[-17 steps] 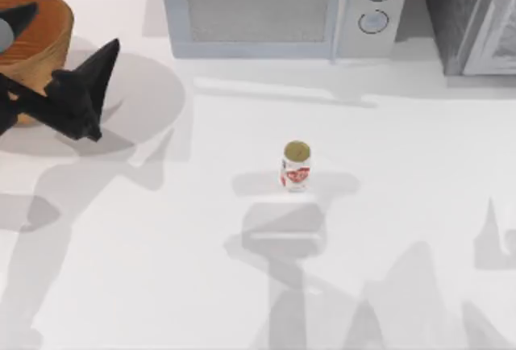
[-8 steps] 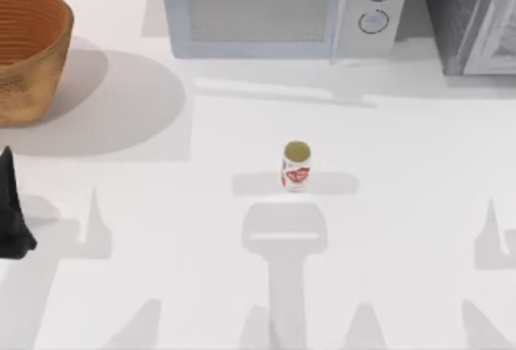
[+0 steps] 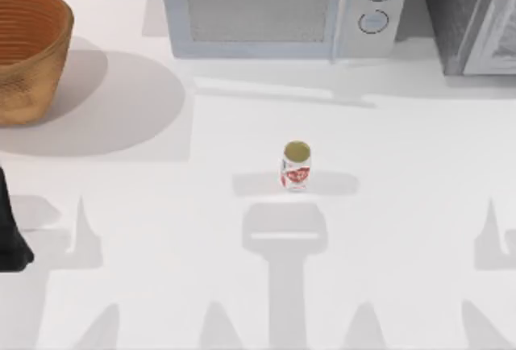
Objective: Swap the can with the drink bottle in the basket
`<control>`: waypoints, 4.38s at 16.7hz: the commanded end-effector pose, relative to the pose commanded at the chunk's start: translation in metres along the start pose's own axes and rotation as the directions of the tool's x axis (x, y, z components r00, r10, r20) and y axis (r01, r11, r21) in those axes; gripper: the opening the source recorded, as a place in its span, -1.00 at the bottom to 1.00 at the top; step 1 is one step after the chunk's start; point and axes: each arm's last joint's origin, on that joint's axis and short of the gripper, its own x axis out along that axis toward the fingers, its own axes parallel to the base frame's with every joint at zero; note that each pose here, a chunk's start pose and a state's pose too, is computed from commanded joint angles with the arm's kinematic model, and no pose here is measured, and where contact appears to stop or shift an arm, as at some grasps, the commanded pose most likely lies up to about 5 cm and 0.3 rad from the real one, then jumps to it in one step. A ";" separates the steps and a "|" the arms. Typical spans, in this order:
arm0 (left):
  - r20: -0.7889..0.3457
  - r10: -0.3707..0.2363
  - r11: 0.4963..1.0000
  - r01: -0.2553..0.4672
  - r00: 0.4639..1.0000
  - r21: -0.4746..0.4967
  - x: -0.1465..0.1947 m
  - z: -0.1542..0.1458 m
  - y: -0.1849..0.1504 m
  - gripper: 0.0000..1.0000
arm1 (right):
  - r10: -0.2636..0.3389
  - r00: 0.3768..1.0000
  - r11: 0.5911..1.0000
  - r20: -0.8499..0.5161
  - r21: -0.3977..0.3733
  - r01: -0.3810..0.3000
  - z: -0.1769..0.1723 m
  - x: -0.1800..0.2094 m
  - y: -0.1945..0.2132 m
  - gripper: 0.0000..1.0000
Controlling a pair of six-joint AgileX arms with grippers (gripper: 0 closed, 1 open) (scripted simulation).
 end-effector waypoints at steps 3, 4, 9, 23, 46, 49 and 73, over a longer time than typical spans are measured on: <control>-0.002 -0.001 1.000 0.001 1.000 0.001 0.001 0.000 0.000 1.00 | 0.000 1.000 1.000 0.000 0.000 0.000 0.000 0.000 0.000 1.00; -0.006 0.004 1.000 -0.004 1.000 0.002 0.002 0.000 0.001 1.00 | 0.000 1.000 1.000 0.000 0.000 0.000 0.000 0.000 0.000 1.00; -0.039 0.016 1.000 -0.015 0.999 0.017 0.017 0.000 0.011 1.00 | 0.000 1.000 1.000 0.000 0.000 0.000 0.000 0.000 0.000 1.00; -0.174 -0.025 0.999 0.028 0.984 0.016 0.071 -0.052 0.075 1.00 | 0.000 1.000 1.000 0.000 0.000 0.000 0.000 0.000 0.000 1.00; -0.201 -0.020 1.000 0.020 0.979 -0.001 0.127 -0.086 0.089 1.00 | 0.000 1.000 1.000 0.000 0.000 0.000 0.000 0.000 0.000 1.00; -0.201 -0.020 1.000 0.020 0.979 -0.001 0.127 -0.086 0.089 0.85 | 0.000 1.000 1.000 0.000 0.000 0.000 0.000 0.000 0.000 1.00; -0.195 0.011 1.000 -0.011 0.981 0.003 0.127 -0.082 0.096 -1.00 | 0.000 1.000 1.000 0.000 0.000 0.000 0.000 0.000 0.000 1.00</control>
